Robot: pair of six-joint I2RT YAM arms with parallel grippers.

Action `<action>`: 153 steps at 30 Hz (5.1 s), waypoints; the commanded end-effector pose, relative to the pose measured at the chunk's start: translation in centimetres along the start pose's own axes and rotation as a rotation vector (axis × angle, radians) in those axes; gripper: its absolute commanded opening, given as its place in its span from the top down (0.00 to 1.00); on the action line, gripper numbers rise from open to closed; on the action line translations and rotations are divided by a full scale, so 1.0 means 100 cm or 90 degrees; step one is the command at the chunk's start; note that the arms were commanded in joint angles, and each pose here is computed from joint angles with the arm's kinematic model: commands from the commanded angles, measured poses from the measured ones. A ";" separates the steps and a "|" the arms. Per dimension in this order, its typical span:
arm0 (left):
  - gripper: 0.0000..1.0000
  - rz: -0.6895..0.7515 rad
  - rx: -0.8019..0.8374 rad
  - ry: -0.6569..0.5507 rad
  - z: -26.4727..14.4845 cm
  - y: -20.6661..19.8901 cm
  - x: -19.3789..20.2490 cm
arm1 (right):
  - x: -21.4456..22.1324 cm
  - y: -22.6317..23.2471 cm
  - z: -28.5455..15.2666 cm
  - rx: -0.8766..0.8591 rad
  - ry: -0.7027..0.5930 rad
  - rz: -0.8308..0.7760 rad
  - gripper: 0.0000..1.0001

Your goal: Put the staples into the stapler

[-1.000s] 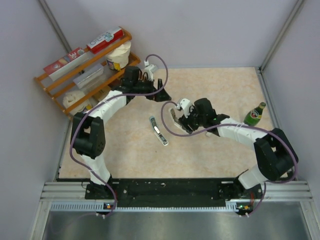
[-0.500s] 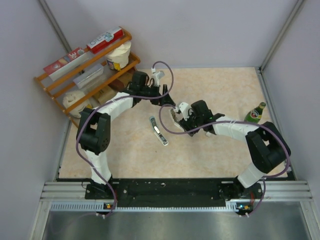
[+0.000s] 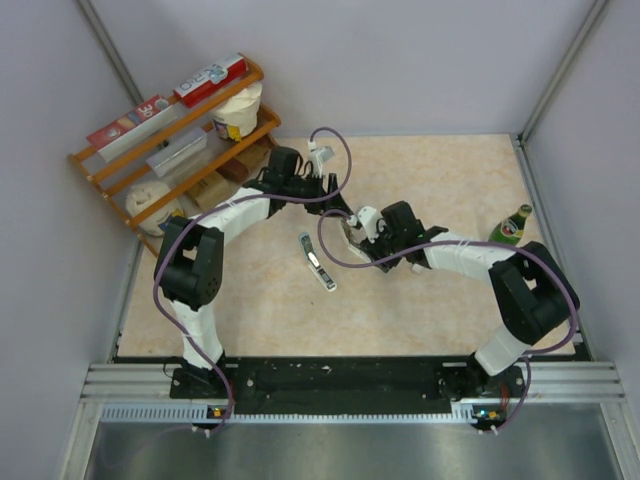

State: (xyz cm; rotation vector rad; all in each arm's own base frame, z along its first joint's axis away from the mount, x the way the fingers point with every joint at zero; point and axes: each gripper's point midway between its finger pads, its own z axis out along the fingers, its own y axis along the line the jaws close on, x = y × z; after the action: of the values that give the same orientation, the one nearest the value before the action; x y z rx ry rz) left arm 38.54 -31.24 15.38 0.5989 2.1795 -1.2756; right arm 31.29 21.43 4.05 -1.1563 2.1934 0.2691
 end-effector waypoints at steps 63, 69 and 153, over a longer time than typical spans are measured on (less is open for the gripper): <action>0.41 0.007 0.062 0.009 0.012 -0.032 0.009 | -0.016 0.008 0.009 -0.011 0.018 -0.038 0.78; 0.41 0.011 0.072 0.007 0.013 -0.039 0.007 | -0.016 0.009 0.009 -0.011 0.018 -0.039 0.78; 0.47 0.087 0.093 0.044 0.003 -0.060 -0.004 | -0.014 0.010 0.010 -0.011 0.027 -0.039 0.77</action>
State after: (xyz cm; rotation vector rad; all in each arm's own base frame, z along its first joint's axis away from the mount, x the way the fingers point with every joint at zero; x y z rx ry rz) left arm 37.25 -32.39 14.29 0.7506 2.2493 -1.2037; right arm 31.06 22.06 3.38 -1.2229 2.2247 0.2326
